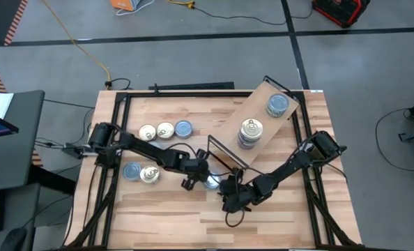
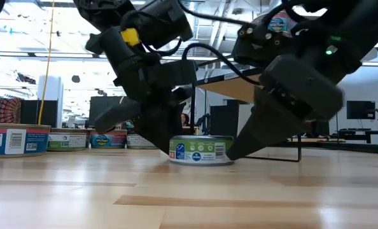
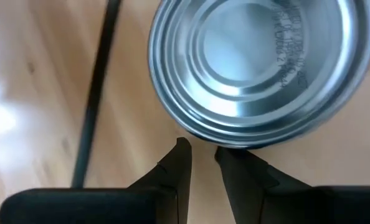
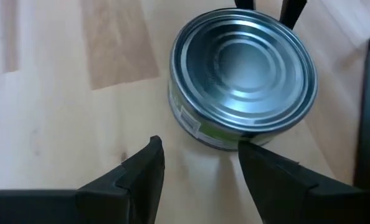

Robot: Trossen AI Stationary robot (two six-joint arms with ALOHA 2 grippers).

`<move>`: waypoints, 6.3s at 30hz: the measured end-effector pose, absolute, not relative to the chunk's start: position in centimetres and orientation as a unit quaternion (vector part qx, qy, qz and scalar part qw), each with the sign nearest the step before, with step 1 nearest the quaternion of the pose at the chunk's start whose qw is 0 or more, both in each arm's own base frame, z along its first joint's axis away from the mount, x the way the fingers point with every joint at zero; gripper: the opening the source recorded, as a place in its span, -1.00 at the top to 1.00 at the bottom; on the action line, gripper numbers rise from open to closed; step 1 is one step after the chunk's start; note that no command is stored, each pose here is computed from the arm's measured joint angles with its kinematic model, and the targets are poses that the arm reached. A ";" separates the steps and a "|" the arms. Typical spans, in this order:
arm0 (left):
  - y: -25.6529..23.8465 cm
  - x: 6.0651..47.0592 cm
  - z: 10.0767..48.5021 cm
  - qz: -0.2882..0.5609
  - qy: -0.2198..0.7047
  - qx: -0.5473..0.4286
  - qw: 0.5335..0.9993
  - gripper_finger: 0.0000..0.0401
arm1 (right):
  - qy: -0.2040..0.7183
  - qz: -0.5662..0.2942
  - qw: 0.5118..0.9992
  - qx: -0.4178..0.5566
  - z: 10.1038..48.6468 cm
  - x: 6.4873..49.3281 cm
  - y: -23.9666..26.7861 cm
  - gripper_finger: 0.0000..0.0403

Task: Stack canned seafood by type on shelf
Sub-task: Stack the green tuna can on the shelf

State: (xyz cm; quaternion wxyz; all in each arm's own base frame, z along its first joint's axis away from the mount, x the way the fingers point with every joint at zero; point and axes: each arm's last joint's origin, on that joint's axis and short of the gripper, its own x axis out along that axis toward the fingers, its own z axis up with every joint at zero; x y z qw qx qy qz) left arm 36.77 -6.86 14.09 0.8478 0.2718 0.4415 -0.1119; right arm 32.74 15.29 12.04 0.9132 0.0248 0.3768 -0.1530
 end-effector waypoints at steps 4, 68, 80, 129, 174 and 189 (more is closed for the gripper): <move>-7.7 36.6 14.1 -0.104 0.438 0.262 0.854 0.60 | 0.373 -0.155 0.915 0.009 12.4 33.0 15.4 -0.23; -9.5 33.6 20.9 -0.087 0.411 0.112 0.901 0.63 | 0.299 -0.223 0.927 0.029 19.4 32.0 16.9 -0.27; -9.7 33.4 20.9 -0.052 0.415 0.073 0.905 0.03 | 0.317 -0.199 0.926 0.053 18.7 31.3 18.4 -0.56; -3.4 33.1 19.6 -0.189 0.350 0.186 0.898 -0.17 | 0.242 -0.353 0.904 -0.028 13.1 33.7 20.8 -0.50; -4.3 30.2 23.5 -0.128 0.062 0.071 0.987 -0.17 | 0.179 -0.284 0.913 -0.231 36.1 26.0 14.5 0.19; -3.9 30.1 22.6 -0.075 0.112 0.091 0.987 -0.17 | 0.331 -0.424 0.802 -0.259 39.3 18.3 0.7 0.18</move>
